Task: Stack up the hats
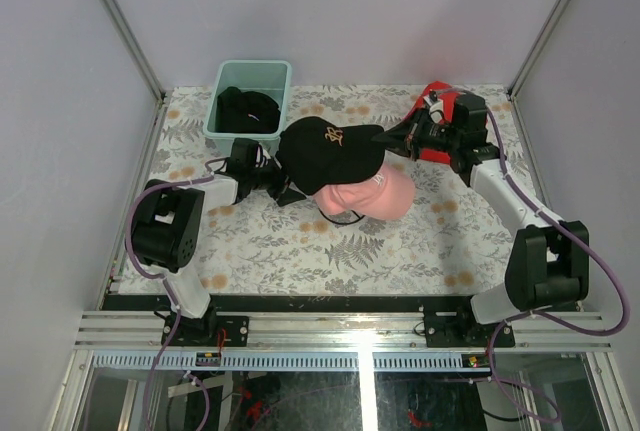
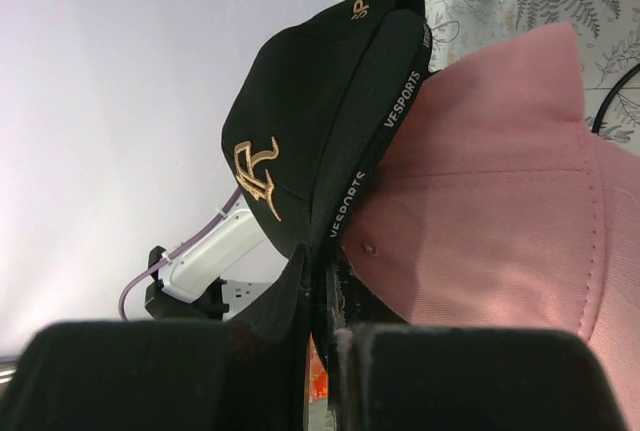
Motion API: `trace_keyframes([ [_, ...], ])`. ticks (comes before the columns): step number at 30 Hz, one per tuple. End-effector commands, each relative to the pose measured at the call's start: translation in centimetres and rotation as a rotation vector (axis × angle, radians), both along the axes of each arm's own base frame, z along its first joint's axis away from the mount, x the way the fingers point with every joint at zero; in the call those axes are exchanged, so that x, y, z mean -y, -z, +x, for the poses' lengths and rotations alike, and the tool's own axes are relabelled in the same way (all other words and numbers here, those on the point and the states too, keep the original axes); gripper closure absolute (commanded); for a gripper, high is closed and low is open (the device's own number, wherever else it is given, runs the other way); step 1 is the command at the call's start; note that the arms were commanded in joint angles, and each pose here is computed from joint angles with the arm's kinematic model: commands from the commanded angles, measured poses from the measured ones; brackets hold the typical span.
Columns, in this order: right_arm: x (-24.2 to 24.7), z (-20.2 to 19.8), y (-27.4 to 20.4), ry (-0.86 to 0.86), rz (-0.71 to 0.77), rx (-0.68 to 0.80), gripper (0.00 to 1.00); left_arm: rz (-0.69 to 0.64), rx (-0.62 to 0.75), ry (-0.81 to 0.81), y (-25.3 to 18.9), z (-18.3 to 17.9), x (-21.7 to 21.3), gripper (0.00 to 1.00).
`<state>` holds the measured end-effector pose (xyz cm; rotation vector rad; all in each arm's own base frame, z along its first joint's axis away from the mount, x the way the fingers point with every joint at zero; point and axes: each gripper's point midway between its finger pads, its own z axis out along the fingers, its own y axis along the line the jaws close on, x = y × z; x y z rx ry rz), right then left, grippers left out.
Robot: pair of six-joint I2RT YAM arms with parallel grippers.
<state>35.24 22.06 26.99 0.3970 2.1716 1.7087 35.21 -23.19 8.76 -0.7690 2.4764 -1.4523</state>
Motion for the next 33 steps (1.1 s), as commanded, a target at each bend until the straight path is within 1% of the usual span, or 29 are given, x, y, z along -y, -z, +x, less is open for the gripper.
trace_keyframes([
  [1, 0.4, -1.8, 0.1, -0.018, -0.042, 0.041, 1.00, -0.026, 0.055, 0.015, -1.0, 1.0, 0.6, 0.42],
  [8, 3.1, -2.7, 1.6, 0.024, -0.050, 0.002, 1.00, -0.021, 0.053, 0.026, -0.9, 1.1, 0.7, 0.42],
  [13, 4.4, -3.1, 2.2, 0.036, -0.079, 0.002, 1.00, -0.020, 0.051, 0.030, -1.0, 1.2, 0.7, 0.42],
  [20, 4.4, -1.8, 1.5, 0.020, -0.052, 0.014, 1.00, -0.025, 0.052, 0.042, -1.2, 1.1, 0.8, 0.42],
  [25, 4.2, 0.5, -0.4, 0.042, 0.000, 0.042, 1.00, -0.013, 0.068, 0.070, -1.6, -0.5, 0.6, 0.42],
  [30, 4.0, 2.8, -1.6, 0.045, 0.039, 0.069, 1.00, 0.004, 0.060, 0.080, -0.9, -3.6, 0.0, 0.41],
  [33, 3.9, 3.3, -2.5, 0.046, 0.065, 0.077, 1.00, -0.027, 0.073, 0.074, -0.9, -4.8, 0.3, 0.41],
])
